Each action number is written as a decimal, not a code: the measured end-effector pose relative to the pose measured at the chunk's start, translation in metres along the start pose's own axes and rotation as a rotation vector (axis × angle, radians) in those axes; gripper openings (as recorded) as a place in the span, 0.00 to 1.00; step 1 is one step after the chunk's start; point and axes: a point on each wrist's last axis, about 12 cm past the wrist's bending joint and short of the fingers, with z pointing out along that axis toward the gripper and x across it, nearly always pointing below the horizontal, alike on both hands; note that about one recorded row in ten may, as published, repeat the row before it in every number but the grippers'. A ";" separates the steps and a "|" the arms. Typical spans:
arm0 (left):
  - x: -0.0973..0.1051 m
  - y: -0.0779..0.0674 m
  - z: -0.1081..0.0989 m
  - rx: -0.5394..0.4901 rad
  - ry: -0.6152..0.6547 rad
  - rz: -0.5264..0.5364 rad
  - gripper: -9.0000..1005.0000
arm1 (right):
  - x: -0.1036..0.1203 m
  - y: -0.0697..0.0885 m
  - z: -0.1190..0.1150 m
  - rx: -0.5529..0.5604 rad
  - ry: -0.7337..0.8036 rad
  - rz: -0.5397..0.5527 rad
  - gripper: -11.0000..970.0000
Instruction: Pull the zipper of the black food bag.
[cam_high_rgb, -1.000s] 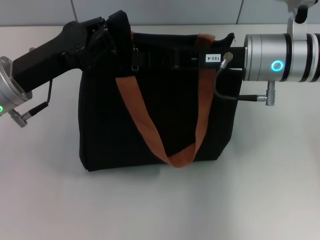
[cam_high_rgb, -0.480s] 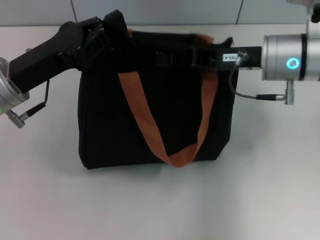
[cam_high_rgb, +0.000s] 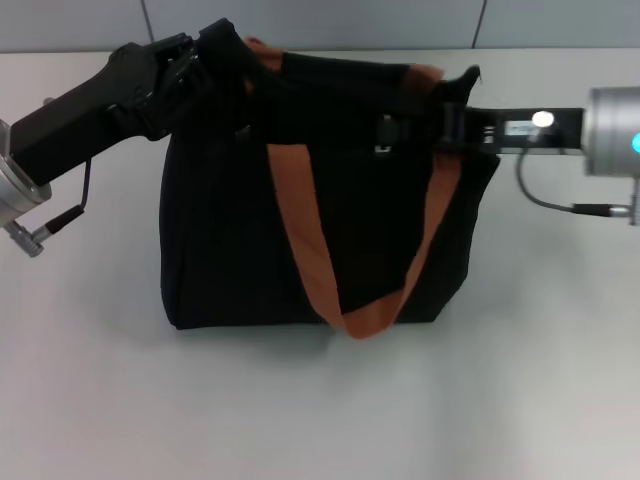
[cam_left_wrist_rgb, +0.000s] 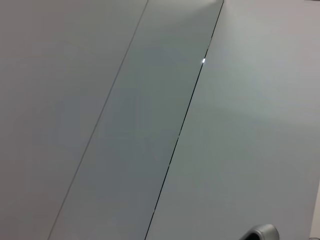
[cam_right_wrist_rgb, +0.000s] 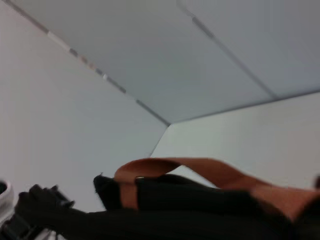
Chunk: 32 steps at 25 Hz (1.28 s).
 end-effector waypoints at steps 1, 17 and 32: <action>0.000 0.000 -0.001 -0.003 -0.003 0.001 0.07 | 0.001 -0.004 -0.012 0.021 -0.029 0.003 0.01; -0.002 0.002 -0.004 -0.024 -0.012 -0.014 0.08 | 0.007 0.009 -0.059 -0.217 -0.182 -0.149 0.01; -0.011 0.012 -0.027 -0.110 0.022 -0.048 0.09 | 0.090 -0.004 -0.079 -0.442 -0.298 -0.776 0.48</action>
